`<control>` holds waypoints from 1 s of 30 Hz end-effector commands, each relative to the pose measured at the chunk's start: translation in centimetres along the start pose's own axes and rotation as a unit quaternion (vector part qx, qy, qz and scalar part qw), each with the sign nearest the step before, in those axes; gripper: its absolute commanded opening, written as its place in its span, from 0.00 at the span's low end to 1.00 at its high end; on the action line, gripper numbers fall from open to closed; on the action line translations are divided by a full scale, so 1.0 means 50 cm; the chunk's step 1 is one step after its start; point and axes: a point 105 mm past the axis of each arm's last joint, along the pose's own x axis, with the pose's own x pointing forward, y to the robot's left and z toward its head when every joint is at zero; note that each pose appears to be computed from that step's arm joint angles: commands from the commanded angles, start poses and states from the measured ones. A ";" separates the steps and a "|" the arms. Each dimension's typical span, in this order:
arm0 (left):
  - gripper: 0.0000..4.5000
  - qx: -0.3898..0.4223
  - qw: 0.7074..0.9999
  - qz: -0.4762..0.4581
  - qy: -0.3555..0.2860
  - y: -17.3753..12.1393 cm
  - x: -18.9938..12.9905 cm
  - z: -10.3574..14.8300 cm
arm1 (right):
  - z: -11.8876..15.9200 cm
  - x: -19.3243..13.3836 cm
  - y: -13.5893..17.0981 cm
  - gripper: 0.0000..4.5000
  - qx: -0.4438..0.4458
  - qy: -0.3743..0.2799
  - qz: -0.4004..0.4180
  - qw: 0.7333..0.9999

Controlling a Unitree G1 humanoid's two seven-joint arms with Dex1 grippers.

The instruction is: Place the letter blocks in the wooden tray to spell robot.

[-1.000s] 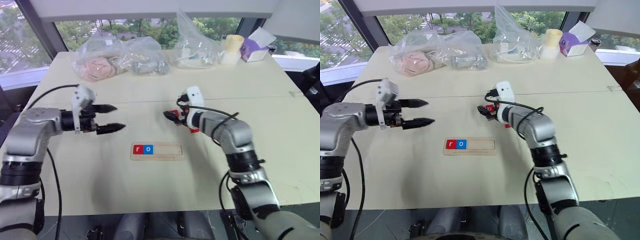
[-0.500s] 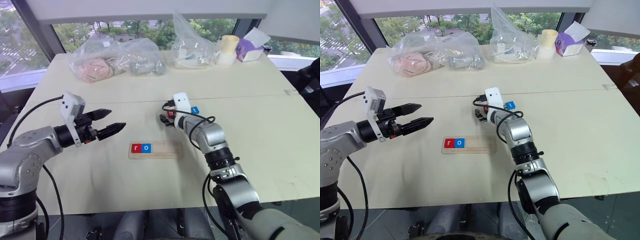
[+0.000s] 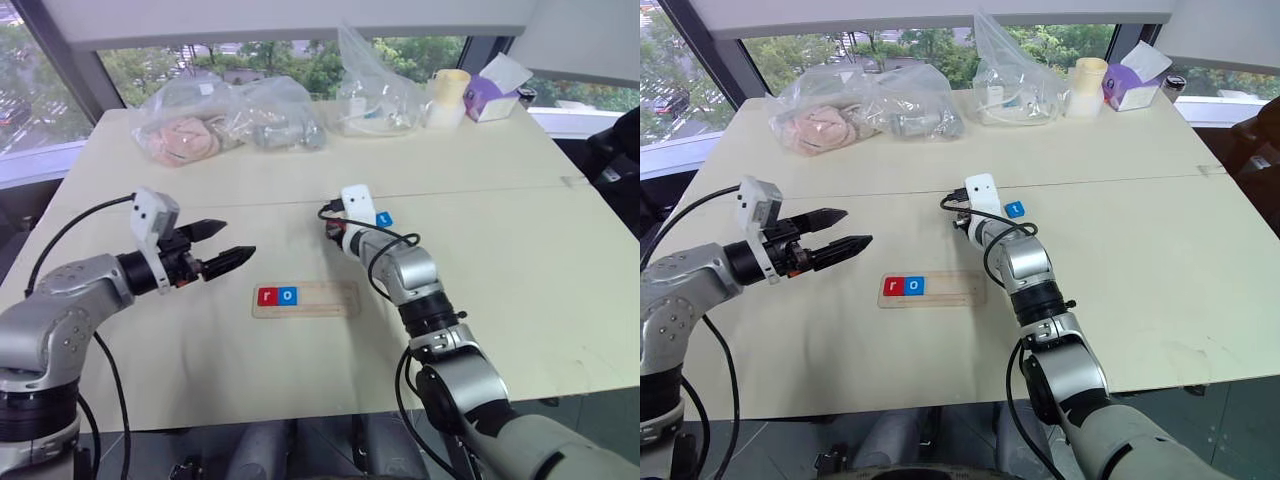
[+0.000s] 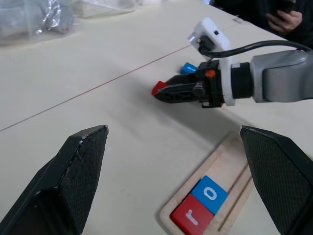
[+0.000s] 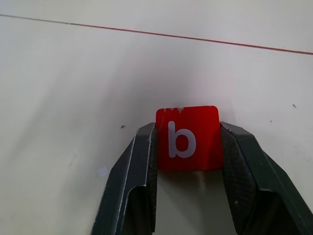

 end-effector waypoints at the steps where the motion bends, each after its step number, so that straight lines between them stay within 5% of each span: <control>1: 1.00 0.036 0.999 -0.013 -0.002 -0.006 0.008 0.009 | 0.101 -0.045 -0.035 0.26 -0.003 -0.081 0.000 0.997; 5: 1.00 0.047 0.998 -0.039 0.016 -0.019 0.018 -0.004 | 0.124 -0.131 -0.078 0.26 0.006 -0.094 -0.006 0.996; 13: 1.00 0.053 0.995 -0.085 0.020 -0.054 0.052 -0.009 | -0.006 -0.282 -0.147 0.26 0.056 0.006 -0.119 0.991; 18: 1.00 0.039 0.994 -0.099 0.029 -0.052 0.063 -0.028 | -0.089 -0.293 -0.097 0.26 0.101 0.059 -0.100 0.988; 25: 1.00 0.048 0.992 -0.107 0.037 -0.053 0.068 -0.031 | -0.127 -0.281 -0.086 0.26 0.134 0.089 -0.103 0.982; 30: 1.00 0.047 0.992 -0.106 0.041 -0.054 0.066 -0.037 | -0.123 -0.281 -0.089 0.79 0.121 0.086 -0.105 0.983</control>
